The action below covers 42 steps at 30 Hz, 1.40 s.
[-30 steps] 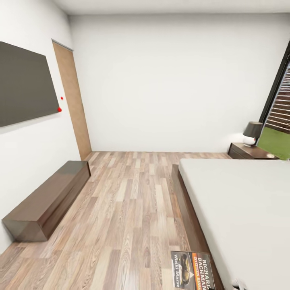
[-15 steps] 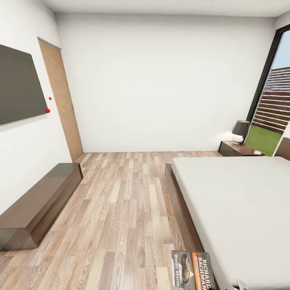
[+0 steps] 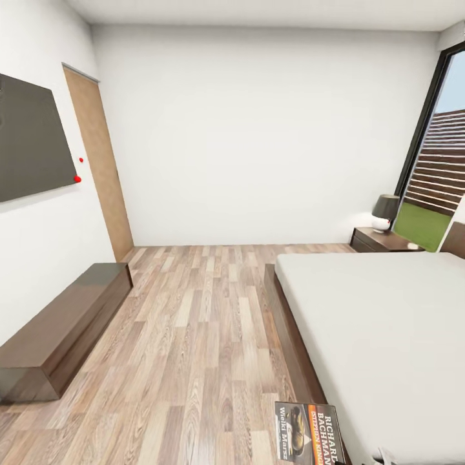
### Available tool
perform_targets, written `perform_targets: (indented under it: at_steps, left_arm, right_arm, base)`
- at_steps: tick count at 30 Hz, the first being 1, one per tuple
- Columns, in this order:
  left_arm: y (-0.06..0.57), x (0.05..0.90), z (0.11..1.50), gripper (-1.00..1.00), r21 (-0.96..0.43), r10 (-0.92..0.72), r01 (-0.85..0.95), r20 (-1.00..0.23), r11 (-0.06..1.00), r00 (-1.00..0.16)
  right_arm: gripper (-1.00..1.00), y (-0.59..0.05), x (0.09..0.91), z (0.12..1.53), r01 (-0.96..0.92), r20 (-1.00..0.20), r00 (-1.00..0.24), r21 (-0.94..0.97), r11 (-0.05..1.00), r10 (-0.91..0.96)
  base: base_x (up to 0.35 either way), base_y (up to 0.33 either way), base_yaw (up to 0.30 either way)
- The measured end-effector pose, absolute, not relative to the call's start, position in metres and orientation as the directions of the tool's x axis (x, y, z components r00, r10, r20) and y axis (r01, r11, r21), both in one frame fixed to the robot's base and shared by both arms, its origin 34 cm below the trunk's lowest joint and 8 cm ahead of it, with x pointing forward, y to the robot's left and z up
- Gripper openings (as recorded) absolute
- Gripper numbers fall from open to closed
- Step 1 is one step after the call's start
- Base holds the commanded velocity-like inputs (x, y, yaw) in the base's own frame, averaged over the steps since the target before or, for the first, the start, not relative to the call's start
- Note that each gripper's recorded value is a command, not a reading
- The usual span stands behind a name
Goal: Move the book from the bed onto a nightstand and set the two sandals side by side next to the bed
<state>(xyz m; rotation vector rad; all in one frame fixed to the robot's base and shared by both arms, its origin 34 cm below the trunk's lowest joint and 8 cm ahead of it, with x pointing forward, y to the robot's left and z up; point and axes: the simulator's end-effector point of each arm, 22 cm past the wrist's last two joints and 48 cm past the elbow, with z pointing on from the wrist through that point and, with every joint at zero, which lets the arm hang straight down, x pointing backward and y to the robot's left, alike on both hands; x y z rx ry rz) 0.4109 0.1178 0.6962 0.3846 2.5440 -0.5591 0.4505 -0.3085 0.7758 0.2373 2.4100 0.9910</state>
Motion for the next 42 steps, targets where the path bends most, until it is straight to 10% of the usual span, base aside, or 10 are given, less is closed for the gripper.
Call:
perform_targets:
  at_steps: [42]
  left_arm:
    - [0.1174,0.4121,0.6979,1.00,-0.312,0.161,0.370,-0.533,0.875,-0.831]
  right_arm:
    - [-1.00,-0.3078,0.4502,0.7770,-0.041,-0.402,-0.851,0.694,0.718,0.339]
  base:
    - [0.247,0.032,0.000]
